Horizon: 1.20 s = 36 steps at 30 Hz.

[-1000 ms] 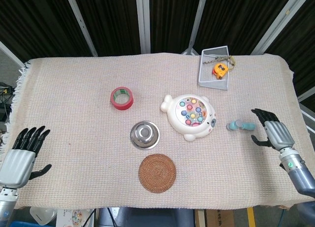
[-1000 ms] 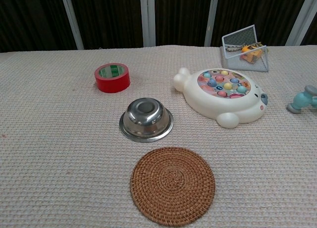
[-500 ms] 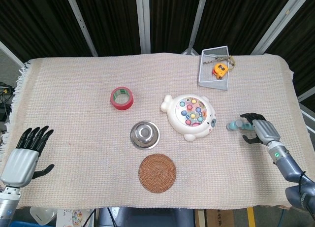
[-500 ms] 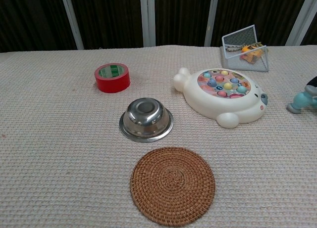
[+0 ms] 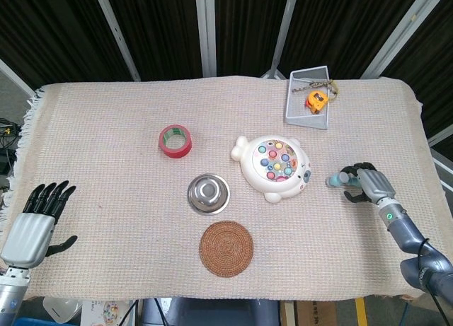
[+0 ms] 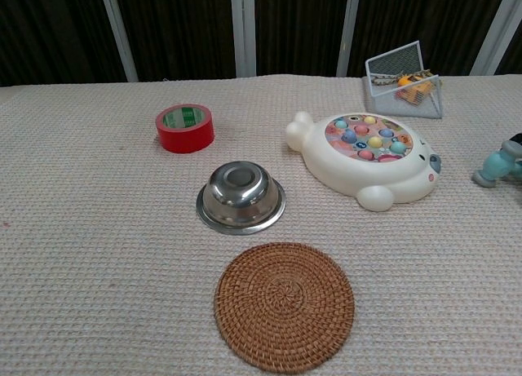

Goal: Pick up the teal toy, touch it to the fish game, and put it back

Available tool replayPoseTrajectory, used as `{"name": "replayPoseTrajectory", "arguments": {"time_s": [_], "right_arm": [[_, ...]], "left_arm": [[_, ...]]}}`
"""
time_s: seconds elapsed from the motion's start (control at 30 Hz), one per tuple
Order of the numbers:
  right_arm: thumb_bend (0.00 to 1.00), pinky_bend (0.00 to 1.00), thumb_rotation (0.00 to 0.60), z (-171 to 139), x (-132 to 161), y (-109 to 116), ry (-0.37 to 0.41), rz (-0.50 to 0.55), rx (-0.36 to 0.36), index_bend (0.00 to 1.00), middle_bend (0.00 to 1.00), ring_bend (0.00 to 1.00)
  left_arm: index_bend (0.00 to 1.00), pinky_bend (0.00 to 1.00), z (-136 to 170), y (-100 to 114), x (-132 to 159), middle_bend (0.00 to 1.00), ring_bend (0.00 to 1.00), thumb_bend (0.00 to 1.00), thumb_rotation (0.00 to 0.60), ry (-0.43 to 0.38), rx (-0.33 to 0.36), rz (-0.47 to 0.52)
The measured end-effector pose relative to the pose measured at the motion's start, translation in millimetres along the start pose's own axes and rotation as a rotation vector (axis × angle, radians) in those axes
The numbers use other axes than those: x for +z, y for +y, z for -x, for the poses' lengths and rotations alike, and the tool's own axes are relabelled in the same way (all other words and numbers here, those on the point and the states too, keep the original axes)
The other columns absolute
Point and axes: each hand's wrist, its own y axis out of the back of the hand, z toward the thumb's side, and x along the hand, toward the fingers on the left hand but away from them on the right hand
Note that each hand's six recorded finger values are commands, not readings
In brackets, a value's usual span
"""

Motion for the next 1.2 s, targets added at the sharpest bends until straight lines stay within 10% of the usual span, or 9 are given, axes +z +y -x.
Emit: {"name": "replayPoseTrajectory", "arguments": {"time_s": [1.2], "right_arm": [[0.6,0.07,0.6,6.3,4.5,-8.0,0.007,-0.031,0.015,0.46,0.4,0.2]], "left_arm": [[0.09,0.0,-0.5,-4.3,-7.8,0.0,0.0,0.16,0.6,0.023,-0.008,0.001]]}}
